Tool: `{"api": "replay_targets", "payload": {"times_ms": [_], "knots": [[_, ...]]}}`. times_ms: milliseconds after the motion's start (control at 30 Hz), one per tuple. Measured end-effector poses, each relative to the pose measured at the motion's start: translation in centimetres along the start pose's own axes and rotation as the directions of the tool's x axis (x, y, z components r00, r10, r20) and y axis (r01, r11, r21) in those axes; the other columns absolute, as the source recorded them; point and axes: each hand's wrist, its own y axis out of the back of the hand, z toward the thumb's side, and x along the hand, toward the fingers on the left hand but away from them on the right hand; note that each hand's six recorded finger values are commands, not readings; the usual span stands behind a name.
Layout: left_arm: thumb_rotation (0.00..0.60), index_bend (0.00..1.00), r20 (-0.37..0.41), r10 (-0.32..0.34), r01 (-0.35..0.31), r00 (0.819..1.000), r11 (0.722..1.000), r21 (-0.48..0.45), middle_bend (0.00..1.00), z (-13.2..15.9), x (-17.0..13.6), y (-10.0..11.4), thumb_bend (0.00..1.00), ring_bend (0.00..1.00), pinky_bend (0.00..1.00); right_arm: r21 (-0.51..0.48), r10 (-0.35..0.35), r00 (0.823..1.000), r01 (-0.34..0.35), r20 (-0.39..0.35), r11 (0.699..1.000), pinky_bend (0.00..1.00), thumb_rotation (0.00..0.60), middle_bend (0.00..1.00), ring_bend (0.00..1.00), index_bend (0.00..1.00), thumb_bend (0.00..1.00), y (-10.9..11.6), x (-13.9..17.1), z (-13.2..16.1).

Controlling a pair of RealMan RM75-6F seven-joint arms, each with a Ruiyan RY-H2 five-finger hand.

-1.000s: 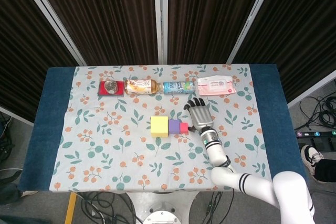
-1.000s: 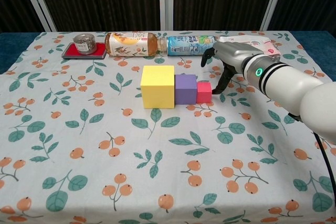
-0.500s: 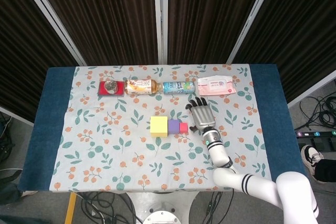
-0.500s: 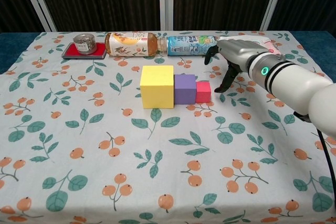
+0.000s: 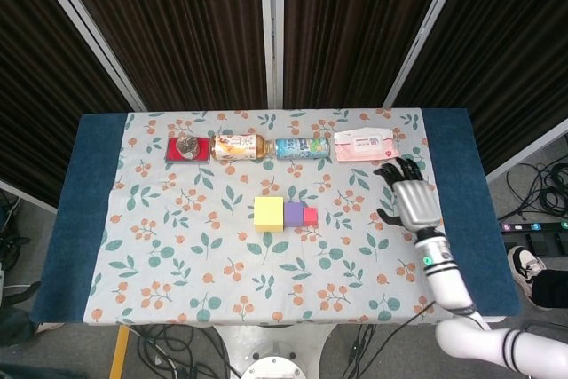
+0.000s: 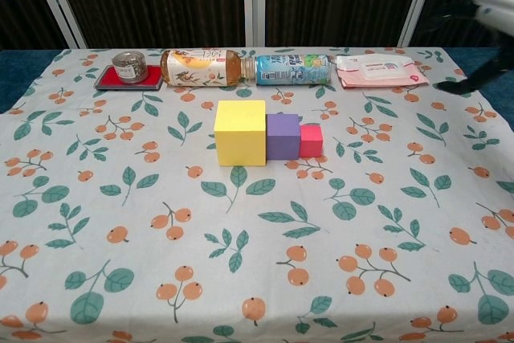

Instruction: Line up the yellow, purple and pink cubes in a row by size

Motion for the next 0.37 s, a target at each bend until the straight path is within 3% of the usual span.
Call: {"api": "replay_targets", "payload": {"times_ms": [167,367], "knots": [[0.600,0.33,0.001,0.000,0.000,1.000,1.000,0.009,0.33,0.3,0.2,0.0,0.07,0.17,0.23,-0.004,-0.032,0.999,0.032,0.015,0.999,0.05,0.600,0.08,0.00,0.14,0.15,2.1,6.4,-3.8],[0.600,0.33,0.012,-0.003,0.003,1.000,1.000,0.013,0.33,1.0,0.5,-0.1,0.07,0.17,0.23,-0.036,-0.061,0.998,0.062,0.020,0.997,0.02,0.600,0.07,0.00,0.13,0.15,2.6,12.0,-5.1]]}}
